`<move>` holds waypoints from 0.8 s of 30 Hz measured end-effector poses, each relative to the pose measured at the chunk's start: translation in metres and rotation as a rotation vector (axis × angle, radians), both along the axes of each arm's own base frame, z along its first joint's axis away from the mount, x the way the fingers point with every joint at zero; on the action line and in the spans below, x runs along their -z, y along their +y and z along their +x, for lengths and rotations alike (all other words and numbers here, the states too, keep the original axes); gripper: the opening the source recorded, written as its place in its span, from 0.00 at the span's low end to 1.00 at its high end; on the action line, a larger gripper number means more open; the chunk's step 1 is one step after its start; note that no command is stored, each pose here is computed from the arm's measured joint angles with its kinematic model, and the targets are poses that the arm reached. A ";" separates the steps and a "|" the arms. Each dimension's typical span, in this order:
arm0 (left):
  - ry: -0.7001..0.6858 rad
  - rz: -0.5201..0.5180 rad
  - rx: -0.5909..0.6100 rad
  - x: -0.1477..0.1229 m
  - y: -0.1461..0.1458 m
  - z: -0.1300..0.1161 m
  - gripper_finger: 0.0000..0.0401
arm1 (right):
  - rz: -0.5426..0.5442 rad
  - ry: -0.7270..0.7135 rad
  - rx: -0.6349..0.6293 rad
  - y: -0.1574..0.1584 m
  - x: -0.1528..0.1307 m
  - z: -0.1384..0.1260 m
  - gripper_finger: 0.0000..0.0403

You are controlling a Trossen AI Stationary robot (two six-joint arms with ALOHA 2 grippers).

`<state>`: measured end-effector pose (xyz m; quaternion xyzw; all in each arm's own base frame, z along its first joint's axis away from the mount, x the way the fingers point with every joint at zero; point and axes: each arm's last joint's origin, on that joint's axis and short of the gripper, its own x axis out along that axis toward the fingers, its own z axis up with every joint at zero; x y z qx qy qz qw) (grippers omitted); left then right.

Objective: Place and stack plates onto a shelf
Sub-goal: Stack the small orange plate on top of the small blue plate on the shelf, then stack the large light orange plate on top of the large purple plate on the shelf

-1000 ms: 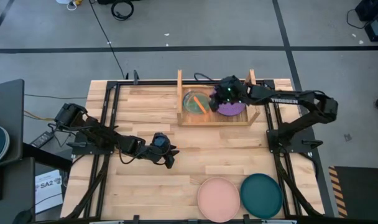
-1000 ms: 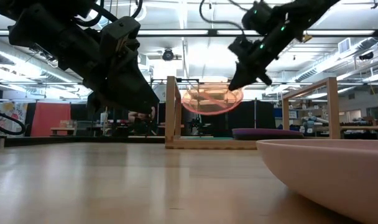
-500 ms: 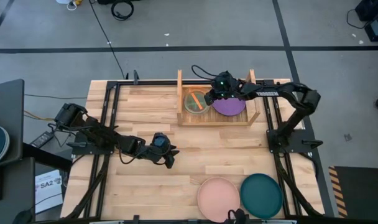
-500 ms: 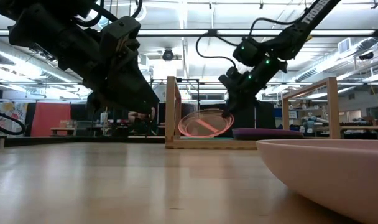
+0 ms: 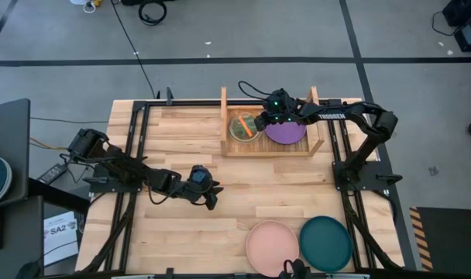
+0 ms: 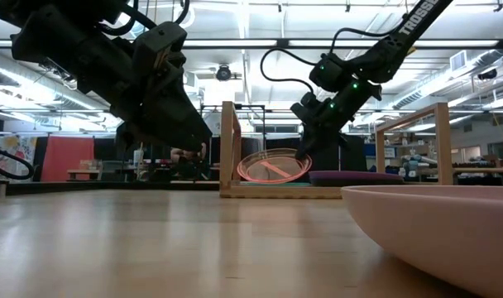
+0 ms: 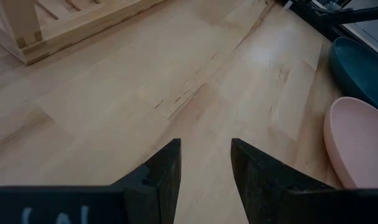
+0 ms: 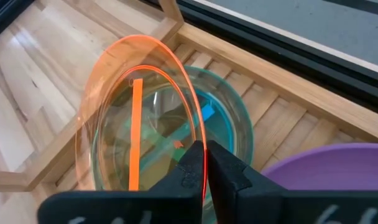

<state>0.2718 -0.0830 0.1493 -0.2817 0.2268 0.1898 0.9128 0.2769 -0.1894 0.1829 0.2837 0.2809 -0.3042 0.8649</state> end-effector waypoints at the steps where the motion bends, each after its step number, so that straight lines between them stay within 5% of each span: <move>1: 0.000 0.000 0.000 0.000 0.000 0.000 0.37 | 0.000 -0.001 0.000 0.000 0.000 0.000 0.06; 8: 0.000 0.002 0.001 0.000 0.000 0.000 0.37 | -0.018 0.008 -0.007 -0.001 0.000 0.000 0.12; 24: 0.001 0.003 0.001 0.000 0.000 0.000 0.37 | -0.018 -0.005 0.028 -0.009 -0.001 -0.005 0.41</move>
